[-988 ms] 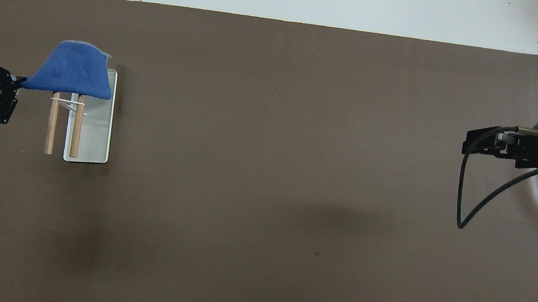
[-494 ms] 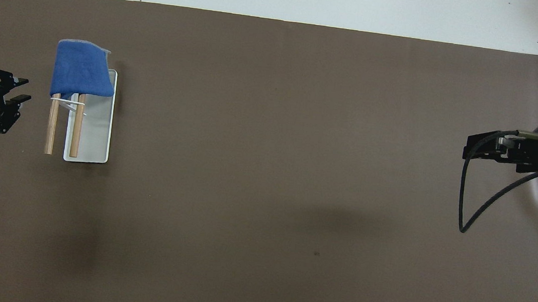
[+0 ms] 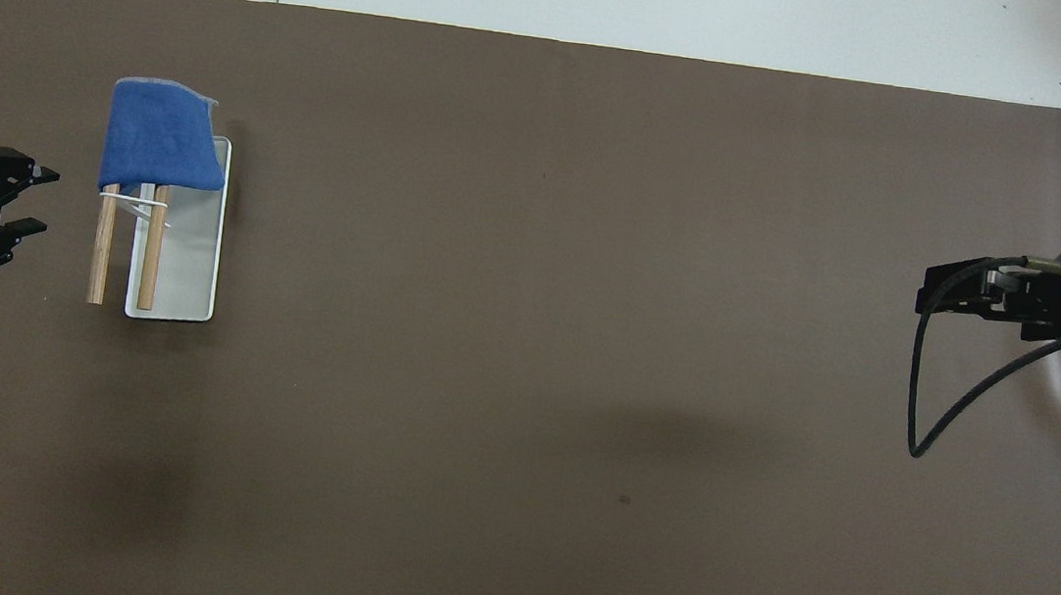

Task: Right arm passes towel to left arm to hang
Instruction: 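Open the left gripper and release the towel onto the rack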

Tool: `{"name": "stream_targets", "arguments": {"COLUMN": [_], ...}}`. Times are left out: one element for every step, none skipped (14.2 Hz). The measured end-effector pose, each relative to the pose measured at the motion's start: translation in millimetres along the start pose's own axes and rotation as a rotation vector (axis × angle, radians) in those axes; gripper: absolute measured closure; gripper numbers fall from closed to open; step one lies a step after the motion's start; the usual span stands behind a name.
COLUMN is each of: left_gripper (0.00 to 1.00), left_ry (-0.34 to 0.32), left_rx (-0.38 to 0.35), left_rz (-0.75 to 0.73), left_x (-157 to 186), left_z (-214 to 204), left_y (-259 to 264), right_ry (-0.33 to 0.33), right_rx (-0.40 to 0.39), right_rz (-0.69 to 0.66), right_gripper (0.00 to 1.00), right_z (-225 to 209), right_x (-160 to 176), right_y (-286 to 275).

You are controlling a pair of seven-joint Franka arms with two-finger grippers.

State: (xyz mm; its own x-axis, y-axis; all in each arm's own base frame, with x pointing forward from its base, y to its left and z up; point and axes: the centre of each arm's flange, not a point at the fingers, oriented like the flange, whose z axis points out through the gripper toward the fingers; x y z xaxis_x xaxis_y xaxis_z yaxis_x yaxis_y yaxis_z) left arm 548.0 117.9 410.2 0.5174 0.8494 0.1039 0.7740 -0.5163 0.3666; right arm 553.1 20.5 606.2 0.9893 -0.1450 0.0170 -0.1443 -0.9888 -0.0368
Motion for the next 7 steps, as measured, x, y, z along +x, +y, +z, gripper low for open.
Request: {"name": "stream_targets", "arguments": {"left_gripper": [0.37, 0.38, 0.38, 0.38, 0.39, 0.39, 0.39], "left_ry": [-0.015, -0.030, -0.049, -0.064, -0.075, -0.084, -0.094], "left_rx": [0.092, 0.164, 0.207, 0.229, 0.237, 0.239, 0.240], "left_rz": [0.099, 0.167, 0.219, 0.264, 0.304, 0.340, 0.371], "left_x": [13.5, 25.7, 35.1, 41.9, 45.8, 46.8, 44.9], "left_z": [-19.9, -44.4, -70.8, -94.3, -111.8, -122.9, -129.3], "left_y": [8.0, 20.0, 35.0, 49.3, 60.4, 68.3, 74.5], "right_ry": [0.000, 0.000, 0.000, 0.000, 0.000, 0.000, 0.000], "right_rx": [0.000, 0.000, 0.000, 0.000, 0.000, 0.000, 0.000], "right_rz": [0.000, 0.000, 0.000, 0.000, 0.000, 0.000, 0.000], "right_gripper": [0.00, 0.00, 0.00, 0.00, 0.00, 0.00, 0.00], "right_z": [0.0, 0.0, 0.0, 0.0, 0.0, 0.0, 0.0], "right_x": [0.0, 0.0, 0.0, 0.0, 0.0, 0.0, 0.0], "right_y": [0.0, 0.0, 0.0, 0.0, 0.0, 0.0, 0.0]}}
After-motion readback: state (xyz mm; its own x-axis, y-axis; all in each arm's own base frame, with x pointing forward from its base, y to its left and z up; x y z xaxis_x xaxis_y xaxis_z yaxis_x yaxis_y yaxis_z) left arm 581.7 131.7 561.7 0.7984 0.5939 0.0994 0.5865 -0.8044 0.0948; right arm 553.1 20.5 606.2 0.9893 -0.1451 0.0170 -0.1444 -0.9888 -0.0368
